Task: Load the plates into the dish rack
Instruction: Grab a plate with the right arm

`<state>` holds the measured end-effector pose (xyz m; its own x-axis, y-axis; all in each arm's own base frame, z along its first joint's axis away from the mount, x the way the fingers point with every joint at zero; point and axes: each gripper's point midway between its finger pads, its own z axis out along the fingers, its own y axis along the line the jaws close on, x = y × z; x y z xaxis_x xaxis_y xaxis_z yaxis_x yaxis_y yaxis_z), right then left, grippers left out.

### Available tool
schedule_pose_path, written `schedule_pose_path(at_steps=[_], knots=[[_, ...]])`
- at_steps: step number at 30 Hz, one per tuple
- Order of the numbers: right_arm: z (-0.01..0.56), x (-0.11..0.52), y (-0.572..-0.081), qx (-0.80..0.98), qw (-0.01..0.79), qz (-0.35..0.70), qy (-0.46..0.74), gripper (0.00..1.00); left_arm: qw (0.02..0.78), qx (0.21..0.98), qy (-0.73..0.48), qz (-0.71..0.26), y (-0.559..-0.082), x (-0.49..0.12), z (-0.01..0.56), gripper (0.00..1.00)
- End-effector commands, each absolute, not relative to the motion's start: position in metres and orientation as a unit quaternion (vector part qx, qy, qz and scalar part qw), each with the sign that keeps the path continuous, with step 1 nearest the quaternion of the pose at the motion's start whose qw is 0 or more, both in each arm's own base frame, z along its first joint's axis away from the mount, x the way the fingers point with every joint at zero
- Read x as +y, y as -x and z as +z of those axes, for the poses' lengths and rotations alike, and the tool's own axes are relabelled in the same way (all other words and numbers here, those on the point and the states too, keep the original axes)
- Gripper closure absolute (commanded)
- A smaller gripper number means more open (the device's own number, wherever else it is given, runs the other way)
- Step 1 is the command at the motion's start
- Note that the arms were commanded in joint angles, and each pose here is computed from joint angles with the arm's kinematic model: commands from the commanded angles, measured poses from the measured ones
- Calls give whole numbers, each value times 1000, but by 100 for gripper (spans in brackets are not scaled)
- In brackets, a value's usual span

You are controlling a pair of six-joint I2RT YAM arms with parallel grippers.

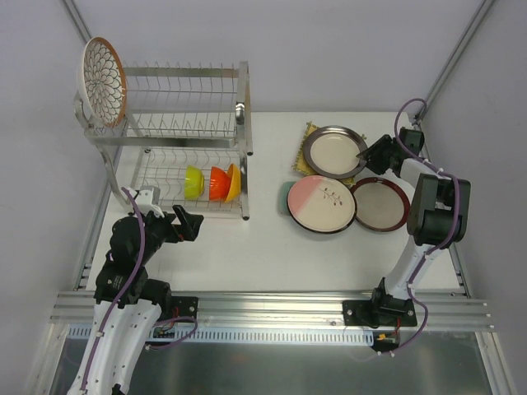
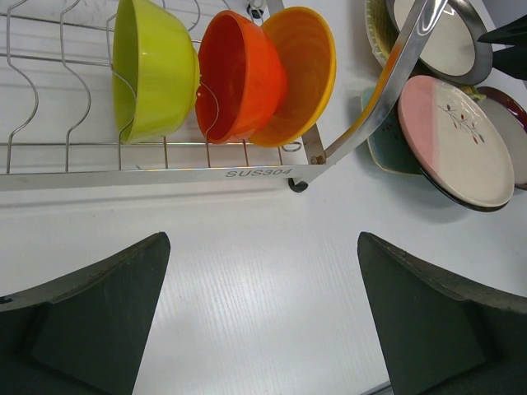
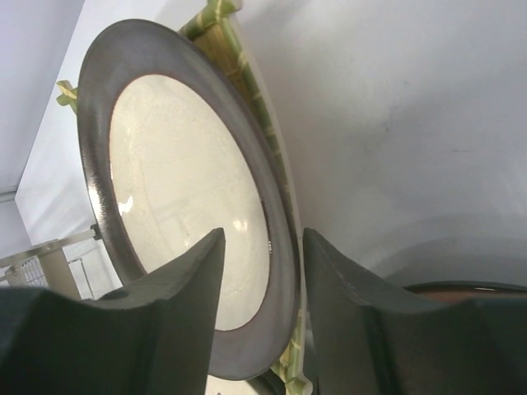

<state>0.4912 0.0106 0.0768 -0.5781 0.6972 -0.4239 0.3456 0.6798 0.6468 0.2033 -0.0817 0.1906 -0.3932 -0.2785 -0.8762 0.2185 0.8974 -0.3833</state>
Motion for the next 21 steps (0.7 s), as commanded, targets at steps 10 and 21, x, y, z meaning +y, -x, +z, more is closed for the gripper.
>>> schedule_pose_path(at_steps=[10, 21], knots=[[109, 34, -506, 838, 376, 311, -244, 66, 563, 798, 7, -217, -208, -81, 193, 1], [77, 42, -505, 847, 342, 324, -244, 64, 560, 800, 6, -217, -208, -81, 192, 1]])
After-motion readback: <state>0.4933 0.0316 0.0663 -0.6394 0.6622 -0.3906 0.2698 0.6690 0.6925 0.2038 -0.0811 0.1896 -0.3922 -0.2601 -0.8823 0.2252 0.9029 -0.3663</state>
